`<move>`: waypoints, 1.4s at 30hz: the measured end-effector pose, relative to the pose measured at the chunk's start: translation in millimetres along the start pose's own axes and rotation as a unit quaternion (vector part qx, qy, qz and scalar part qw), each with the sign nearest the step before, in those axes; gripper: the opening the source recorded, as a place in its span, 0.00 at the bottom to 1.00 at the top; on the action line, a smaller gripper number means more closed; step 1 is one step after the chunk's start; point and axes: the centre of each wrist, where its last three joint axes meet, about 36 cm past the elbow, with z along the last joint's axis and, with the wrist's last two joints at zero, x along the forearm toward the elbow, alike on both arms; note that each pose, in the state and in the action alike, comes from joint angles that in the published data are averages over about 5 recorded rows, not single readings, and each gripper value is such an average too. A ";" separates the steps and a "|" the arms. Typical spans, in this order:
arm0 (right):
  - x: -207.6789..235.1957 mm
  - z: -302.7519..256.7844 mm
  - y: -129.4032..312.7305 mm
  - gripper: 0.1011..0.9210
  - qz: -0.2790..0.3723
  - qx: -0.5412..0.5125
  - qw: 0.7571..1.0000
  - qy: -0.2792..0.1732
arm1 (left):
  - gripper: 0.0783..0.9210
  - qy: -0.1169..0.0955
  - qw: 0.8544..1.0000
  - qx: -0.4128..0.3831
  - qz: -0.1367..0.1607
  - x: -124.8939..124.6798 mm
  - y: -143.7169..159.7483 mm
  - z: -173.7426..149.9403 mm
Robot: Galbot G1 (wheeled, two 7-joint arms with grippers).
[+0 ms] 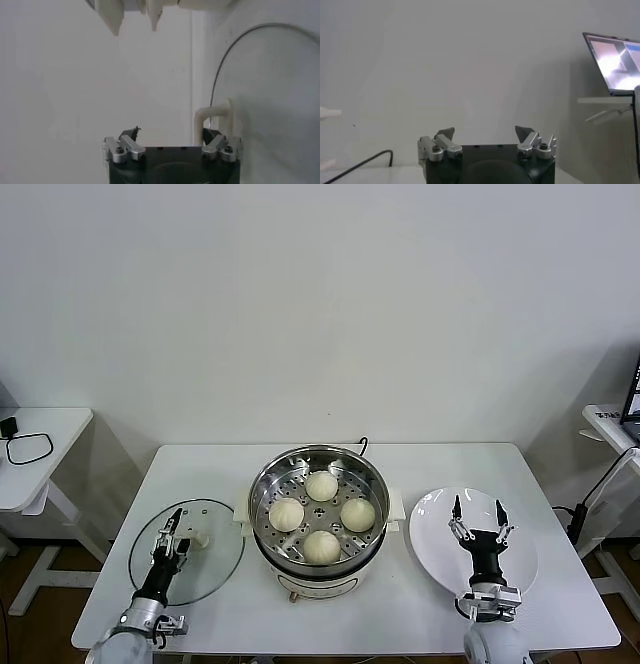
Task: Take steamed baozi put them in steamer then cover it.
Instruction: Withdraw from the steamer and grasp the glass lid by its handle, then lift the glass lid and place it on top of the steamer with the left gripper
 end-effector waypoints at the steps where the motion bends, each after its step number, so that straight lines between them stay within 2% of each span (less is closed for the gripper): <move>1: 0.4 0.1 0.2 0.88 0.000 0.000 1.000 0.000 | 0.88 0.001 1.000 -0.002 0.000 -2.4 -0.1 0.1; 9: 1.4 1.1 -0.5 0.88 0.004 0.000 1.000 0.001 | 0.85 0.004 1.000 -0.008 0.003 -16.1 -1.7 1.9; 25: -1.0 -1.8 5.1 0.88 0.003 -0.002 1.000 -0.005 | 0.31 0.006 1.000 -0.003 0.019 -16.4 -10.1 6.5; 31: -0.5 -1.3 6.5 0.88 0.003 -0.001 1.000 -0.006 | 0.14 0.017 1.000 0.002 0.015 -14.7 -3.1 12.6; 37: -0.6 -1.4 6.7 0.88 0.002 0.001 1.000 -0.008 | 0.14 0.029 1.000 0.009 -0.005 -15.4 17.2 20.1; 42: -0.2 -2.2 7.8 0.88 0.000 0.002 1.000 -0.011 | 0.14 0.038 0.998 0.008 -0.044 -22.6 55.2 31.1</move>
